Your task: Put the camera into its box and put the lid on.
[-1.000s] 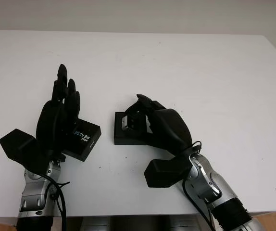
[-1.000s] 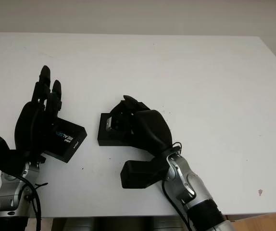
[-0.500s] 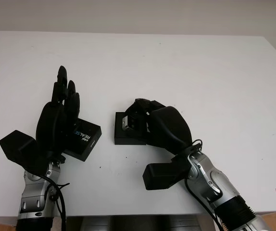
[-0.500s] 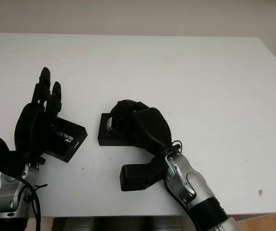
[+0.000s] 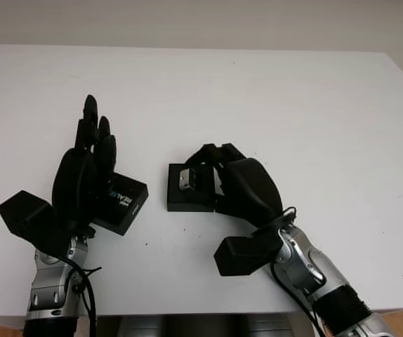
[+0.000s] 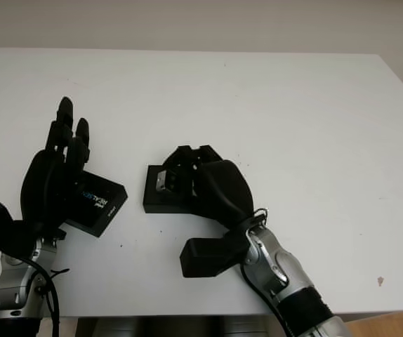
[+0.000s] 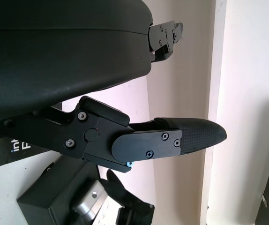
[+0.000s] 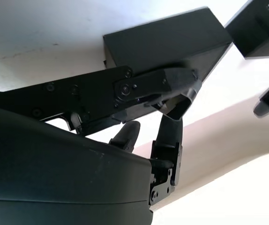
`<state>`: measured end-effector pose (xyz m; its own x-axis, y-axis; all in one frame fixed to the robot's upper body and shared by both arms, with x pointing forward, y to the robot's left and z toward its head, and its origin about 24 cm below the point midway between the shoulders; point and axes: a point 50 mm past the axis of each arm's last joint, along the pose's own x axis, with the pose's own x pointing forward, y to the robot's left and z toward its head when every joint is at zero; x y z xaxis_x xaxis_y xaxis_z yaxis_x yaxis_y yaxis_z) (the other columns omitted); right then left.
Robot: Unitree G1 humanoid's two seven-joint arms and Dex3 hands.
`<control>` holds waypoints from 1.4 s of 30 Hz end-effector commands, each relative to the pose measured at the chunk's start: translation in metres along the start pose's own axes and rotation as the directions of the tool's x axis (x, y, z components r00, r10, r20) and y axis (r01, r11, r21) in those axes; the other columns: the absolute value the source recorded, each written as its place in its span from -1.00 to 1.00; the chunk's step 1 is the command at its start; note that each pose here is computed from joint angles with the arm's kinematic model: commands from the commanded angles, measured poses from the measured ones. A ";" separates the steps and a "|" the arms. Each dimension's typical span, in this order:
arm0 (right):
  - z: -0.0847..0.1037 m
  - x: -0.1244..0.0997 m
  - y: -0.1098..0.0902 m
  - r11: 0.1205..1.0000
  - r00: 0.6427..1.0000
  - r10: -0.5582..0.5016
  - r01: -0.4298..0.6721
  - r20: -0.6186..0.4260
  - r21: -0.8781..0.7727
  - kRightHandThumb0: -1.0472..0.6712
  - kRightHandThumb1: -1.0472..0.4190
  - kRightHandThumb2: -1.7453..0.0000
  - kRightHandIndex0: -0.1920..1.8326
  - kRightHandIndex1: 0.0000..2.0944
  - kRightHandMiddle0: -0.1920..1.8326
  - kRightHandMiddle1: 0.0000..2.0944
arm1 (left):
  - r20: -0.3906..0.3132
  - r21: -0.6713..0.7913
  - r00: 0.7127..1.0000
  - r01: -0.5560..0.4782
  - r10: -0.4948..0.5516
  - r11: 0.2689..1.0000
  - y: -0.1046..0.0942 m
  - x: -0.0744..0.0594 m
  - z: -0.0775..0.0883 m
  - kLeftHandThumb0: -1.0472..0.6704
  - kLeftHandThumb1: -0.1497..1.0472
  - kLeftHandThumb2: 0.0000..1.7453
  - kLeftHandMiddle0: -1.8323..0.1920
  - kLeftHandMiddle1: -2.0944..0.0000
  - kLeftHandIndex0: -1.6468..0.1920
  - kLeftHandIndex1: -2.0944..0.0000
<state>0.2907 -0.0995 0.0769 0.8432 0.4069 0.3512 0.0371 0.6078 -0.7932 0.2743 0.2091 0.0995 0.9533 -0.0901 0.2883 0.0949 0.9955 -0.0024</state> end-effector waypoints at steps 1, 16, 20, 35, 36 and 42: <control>-0.001 0.001 -0.003 0.998 0.999 -0.032 0.032 -0.010 0.052 -0.21 -1.00 0.87 -0.69 -0.15 -0.59 0.72 | 0.013 0.018 1.000 0.000 -0.001 1.000 0.000 -0.001 0.004 -0.67 1.00 -0.42 1.00 1.00 1.00 1.00; 0.004 0.011 -0.009 0.967 0.991 -0.132 0.127 0.009 0.223 -0.26 -1.00 0.78 -0.70 -0.26 -0.64 0.72 | 0.009 0.032 1.000 0.005 -0.006 0.999 -0.002 0.000 0.003 -0.69 1.00 -0.41 1.00 1.00 1.00 1.00; 0.003 0.017 -0.017 0.953 0.996 -0.093 0.093 -0.012 0.287 -0.27 -1.00 0.77 -0.71 -0.29 -0.61 0.71 | 0.003 0.038 1.000 0.012 -0.013 0.999 -0.003 -0.001 0.003 -0.67 1.00 -0.39 1.00 1.00 1.00 1.00; -0.017 0.052 -0.081 0.871 0.963 0.253 -0.186 -0.091 0.455 -0.42 -1.00 0.89 -0.48 -0.72 -0.28 0.61 | -0.012 0.033 1.000 0.006 -0.006 0.999 -0.003 -0.002 0.002 -0.69 1.00 -0.41 1.00 1.00 1.00 1.00; -0.018 0.053 -0.083 0.869 0.960 0.263 -0.194 -0.093 0.455 -0.42 -1.00 0.89 -0.48 -0.73 -0.28 0.61 | -0.013 0.033 1.000 0.006 -0.006 0.999 -0.003 -0.002 0.002 -0.69 1.00 -0.41 1.00 1.00 1.00 1.00; -0.022 0.059 -0.089 0.835 0.935 0.346 -0.268 -0.080 0.480 -0.42 -1.00 0.87 -0.47 -0.78 -0.30 0.59 | -0.008 0.030 1.000 0.009 -0.009 1.000 -0.003 -0.002 0.002 -0.68 1.00 -0.41 1.00 1.00 1.00 1.00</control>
<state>0.3461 -0.1440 0.1482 0.8473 0.5311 0.0007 -0.4537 0.7245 -0.5189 0.2730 0.2071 0.0984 0.9600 -0.0953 0.2633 0.0917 0.9955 0.0259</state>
